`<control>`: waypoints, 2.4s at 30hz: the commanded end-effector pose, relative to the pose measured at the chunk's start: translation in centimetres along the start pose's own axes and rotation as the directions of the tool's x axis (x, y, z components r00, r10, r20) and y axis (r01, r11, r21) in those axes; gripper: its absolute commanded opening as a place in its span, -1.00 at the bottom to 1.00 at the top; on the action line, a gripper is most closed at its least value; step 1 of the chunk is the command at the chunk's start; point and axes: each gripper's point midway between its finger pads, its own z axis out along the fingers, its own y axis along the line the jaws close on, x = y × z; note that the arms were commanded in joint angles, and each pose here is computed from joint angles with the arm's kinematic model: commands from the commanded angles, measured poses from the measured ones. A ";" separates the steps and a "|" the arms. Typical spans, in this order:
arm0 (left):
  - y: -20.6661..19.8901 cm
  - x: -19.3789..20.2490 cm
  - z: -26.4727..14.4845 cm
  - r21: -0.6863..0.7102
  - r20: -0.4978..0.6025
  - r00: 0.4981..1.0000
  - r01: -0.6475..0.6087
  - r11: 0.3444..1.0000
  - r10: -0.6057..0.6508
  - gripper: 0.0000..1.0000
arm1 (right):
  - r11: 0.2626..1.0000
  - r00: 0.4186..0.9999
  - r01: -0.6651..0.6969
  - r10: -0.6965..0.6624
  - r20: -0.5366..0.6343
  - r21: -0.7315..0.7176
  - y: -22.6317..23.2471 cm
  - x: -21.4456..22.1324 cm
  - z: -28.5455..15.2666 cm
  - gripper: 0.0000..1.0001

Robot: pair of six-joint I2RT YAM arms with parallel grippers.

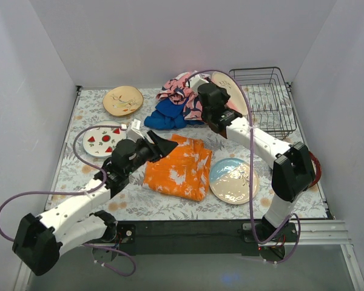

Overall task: Unload the plates from the dish rack
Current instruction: Place the plate at the center of the board.

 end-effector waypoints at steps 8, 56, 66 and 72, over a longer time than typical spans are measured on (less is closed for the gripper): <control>-13.9 -14.3 -9.3 -0.005 0.300 0.932 -0.209 0.978 0.201 0.22 | 0.959 0.951 0.071 -0.148 0.273 0.275 -4.2 -5.6 -10.6 -0.97; -2.1 -6.0 0.9 0.280 -0.507 0.860 0.225 0.933 -0.056 0.17 | 0.944 0.820 0.070 -0.239 0.519 0.323 5.1 -5.3 -26.0 -0.97; -2.2 -4.0 0.8 0.306 -0.580 0.810 0.313 0.899 -0.084 -0.76 | 0.950 0.814 0.090 -0.243 0.527 0.299 8.5 -6.1 -25.8 -0.97; -3.1 -4.1 0.2 0.314 -0.607 0.784 0.385 0.868 -0.128 -1.00 | 0.945 0.815 0.136 -0.278 0.508 0.299 10.7 -5.8 -25.3 -0.72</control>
